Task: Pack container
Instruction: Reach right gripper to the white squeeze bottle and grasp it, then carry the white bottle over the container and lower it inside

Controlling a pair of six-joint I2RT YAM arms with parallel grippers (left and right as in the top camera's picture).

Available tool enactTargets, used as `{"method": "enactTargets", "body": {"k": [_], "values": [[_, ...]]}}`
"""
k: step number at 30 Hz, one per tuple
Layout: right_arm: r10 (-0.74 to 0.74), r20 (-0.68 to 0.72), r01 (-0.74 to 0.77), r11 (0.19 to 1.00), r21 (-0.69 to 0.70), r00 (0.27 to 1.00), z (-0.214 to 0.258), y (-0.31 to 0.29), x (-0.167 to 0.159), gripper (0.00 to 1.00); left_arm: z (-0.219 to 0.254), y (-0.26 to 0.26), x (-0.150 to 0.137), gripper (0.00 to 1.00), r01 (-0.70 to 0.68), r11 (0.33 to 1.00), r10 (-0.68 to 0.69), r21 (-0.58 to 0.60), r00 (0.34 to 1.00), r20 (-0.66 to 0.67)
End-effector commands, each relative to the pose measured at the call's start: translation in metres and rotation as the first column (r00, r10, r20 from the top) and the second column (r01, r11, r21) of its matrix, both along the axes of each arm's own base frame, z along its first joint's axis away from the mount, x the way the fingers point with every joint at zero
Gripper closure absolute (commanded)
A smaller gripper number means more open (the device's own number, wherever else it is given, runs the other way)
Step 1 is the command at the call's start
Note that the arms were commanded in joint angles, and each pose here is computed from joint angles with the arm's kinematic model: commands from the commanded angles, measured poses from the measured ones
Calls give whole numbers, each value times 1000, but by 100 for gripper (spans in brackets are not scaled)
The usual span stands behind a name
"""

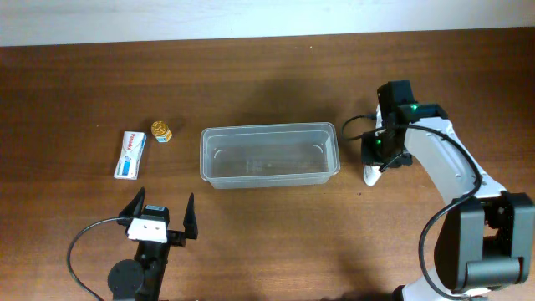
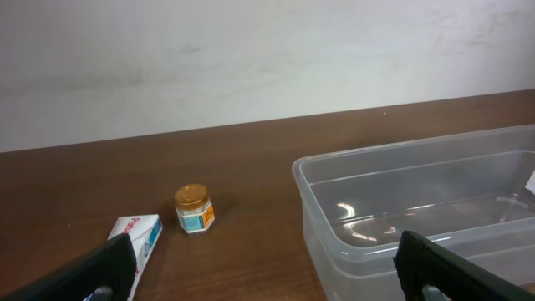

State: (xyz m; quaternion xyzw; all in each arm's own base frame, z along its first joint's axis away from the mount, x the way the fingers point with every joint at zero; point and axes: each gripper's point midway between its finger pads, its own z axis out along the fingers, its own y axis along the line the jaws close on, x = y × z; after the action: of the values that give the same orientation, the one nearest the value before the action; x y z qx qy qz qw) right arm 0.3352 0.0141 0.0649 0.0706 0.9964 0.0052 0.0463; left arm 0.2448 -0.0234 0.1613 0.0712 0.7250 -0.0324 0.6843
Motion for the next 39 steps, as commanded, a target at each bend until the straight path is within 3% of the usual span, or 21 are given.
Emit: {"method": "enactTargets", "body": {"k": [1, 9, 16, 23, 39], "values": [[2, 34, -2, 1000, -6, 999, 26, 0, 10, 95, -1, 1, 0, 1, -6, 1000, 6, 12, 1000, 2], [22, 163, -22, 1000, -1, 986, 128, 8, 26, 95, -1, 1, 0, 1, -6, 1000, 6, 12, 1000, 2], [137, 311, -148, 989, 10, 941, 194, 59, 28, 94, -1, 1, 0, 1, -6, 1000, 6, 12, 1000, 3], [232, 329, -253, 967, 23, 916, 193, 121, 20, 92, -1, 1, 0, 1, -6, 1000, 6, 12, 1000, 2], [116, 273, -115, 993, -19, 955, 135, 148, 26, 88, -1, 1, 0, 1, -6, 1000, 6, 12, 1000, 2]]}}
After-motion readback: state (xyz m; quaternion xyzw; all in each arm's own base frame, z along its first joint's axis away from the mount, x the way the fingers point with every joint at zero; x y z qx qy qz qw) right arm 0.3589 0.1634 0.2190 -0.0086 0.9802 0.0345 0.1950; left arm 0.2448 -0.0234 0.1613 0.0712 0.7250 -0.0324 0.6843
